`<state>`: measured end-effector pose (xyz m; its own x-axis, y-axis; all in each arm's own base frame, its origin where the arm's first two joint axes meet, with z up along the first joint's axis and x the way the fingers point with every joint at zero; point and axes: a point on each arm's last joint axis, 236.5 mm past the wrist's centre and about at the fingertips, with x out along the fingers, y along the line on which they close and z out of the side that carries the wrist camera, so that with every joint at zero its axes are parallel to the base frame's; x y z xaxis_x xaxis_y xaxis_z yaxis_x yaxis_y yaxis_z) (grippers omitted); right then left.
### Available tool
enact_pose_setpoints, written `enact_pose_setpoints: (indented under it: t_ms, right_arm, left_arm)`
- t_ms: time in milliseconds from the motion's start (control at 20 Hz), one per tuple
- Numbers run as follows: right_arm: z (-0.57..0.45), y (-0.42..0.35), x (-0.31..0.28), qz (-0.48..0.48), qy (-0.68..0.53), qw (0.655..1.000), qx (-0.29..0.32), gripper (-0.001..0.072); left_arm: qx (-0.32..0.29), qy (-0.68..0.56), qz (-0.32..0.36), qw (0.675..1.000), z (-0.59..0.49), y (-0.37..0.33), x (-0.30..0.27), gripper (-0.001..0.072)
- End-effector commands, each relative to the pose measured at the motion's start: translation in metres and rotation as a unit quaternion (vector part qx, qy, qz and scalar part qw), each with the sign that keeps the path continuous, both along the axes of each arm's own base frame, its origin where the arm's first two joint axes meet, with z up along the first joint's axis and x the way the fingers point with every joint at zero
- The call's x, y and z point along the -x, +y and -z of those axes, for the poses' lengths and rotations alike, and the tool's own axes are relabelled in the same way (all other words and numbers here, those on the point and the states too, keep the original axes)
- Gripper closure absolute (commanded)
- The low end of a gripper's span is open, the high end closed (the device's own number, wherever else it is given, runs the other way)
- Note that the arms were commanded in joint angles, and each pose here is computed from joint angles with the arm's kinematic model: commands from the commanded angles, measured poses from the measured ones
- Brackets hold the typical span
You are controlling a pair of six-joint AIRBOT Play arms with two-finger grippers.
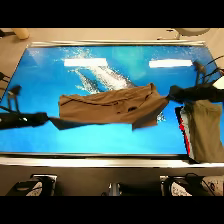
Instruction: Fold the shirts.
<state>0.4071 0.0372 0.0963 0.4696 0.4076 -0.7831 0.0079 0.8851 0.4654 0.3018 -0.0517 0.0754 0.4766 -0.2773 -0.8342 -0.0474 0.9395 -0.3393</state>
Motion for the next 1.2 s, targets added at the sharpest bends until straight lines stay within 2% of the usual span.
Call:
enact_pose_setpoints:
  t_ms: [0, 200, 450, 500, 550, 650, 800, 900, 1050, 1150]
  right_arm:
    - [-0.116, 0.002, -0.005, 0.01, -0.16, 0.987, 0.016, 0.0694]
    - [-0.285, 0.004, 0.031, 0.031, -0.372, 0.927, 0.048, 0.0693]
    - [-0.44, 0.004, 0.144, 0.07, -0.576, 0.808, 0.103, 0.0693]
    - [-0.453, 0.001, 0.162, 0.081, -0.594, 0.792, 0.115, 0.0693]
    - [-0.457, -0.003, 0.175, 0.094, -0.601, 0.784, 0.124, 0.0693]
    - [-0.446, -0.014, 0.181, 0.118, -0.574, 0.799, 0.134, 0.0693]
    - [-0.387, -0.034, 0.149, 0.133, -0.465, 0.862, 0.151, 0.0693]
    - [-0.33, -0.04, 0.11, 0.114, -0.364, 0.911, 0.155, 0.0693]
    - [-0.208, -0.045, 0.047, 0.066, -0.153, 0.977, 0.137, 0.0694]
    - [-0.124, -0.047, 0.012, 0.04, -0.02, 0.993, 0.113, 0.0694]
  left_arm:
    - [-0.02, -0.169, -0.008, 0.985, -0.127, 0.008, -0.034, 0.0692]
    - [-0.055, -0.375, -0.023, 0.925, -0.309, 0.017, -0.017, 0.0691]
    - [-0.071, -0.629, -0.066, 0.771, -0.51, 0.025, 0.093, 0.0691]
    - [-0.077, -0.648, -0.079, 0.753, -0.525, 0.031, 0.111, 0.0691]
    - [-0.078, -0.651, -0.092, 0.75, -0.529, 0.036, 0.118, 0.0691]
    - [-0.094, -0.624, -0.097, 0.77, -0.513, 0.042, 0.11, 0.0691]
    - [-0.102, -0.542, -0.088, 0.829, -0.458, 0.045, 0.061, 0.069]
    - [-0.121, -0.475, -0.071, 0.869, -0.407, 0.048, 0.011, 0.069]
    - [-0.126, -0.323, -0.049, 0.937, -0.283, 0.054, -0.074, 0.069]
    - [-0.121, -0.205, -0.037, 0.971, -0.177, 0.057, -0.117, 0.0689]
